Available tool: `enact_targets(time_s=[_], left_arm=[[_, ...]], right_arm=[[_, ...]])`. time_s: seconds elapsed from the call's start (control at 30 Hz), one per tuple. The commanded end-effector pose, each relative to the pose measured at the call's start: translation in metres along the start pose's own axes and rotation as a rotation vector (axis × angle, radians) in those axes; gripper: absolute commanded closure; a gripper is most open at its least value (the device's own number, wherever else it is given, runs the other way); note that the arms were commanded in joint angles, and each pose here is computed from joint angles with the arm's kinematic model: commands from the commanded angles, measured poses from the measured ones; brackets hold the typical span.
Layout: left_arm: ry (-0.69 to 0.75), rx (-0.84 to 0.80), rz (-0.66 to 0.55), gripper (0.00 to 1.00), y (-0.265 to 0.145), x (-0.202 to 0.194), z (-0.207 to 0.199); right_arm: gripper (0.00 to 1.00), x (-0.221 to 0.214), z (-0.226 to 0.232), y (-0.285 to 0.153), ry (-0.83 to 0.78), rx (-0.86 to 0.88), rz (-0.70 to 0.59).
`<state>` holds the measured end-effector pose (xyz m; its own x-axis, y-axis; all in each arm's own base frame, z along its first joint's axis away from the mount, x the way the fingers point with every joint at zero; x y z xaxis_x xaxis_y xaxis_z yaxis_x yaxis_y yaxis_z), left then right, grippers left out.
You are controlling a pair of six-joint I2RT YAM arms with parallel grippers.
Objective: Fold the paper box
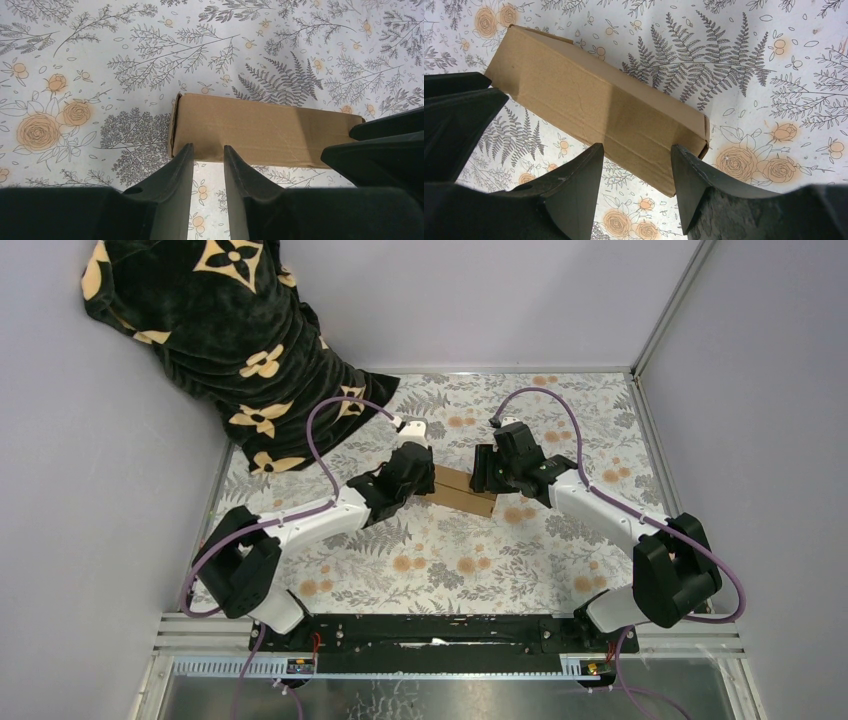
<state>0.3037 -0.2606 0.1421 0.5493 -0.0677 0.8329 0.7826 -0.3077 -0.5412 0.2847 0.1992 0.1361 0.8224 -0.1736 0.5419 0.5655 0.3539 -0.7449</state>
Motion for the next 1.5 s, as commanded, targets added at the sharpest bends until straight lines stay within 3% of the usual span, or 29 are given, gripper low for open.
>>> enact_targets(time_s=[0.0, 0.37, 0.87, 1.47], left_arm=[[0.013, 0.024, -0.049, 0.65, -0.015, 0.027, 0.004], [0.028, 0.009, -0.042, 0.64, -0.006, 0.021, 0.002], [-0.002, 0.033, 0.098, 0.65, 0.021, -0.046, 0.016], [-0.079, 0.056, 0.14, 0.65, -0.009, -0.045, 0.022]], right_arm=[[0.4, -0.039, -0.027, 0.009, -0.01, -0.107, 0.162], [0.4, -0.041, -0.029, 0.009, -0.011, -0.111, 0.166], [0.39, -0.045, -0.033, 0.01, -0.028, -0.119, 0.176], [0.39, 0.027, -0.02, 0.025, -0.117, -0.121, 0.086]])
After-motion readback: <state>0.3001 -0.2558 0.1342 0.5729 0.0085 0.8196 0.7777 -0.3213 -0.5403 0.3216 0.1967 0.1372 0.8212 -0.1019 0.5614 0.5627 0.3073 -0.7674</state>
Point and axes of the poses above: each gripper's point midway between its finger pads, its own y axis out along the fingers, its own z axis along the line the jaws close on, x = y × z, the point moved 4 cm from there along -y, back along the fingers, and after that the axes turned 9 degrees about y, right-handed, at the moved point
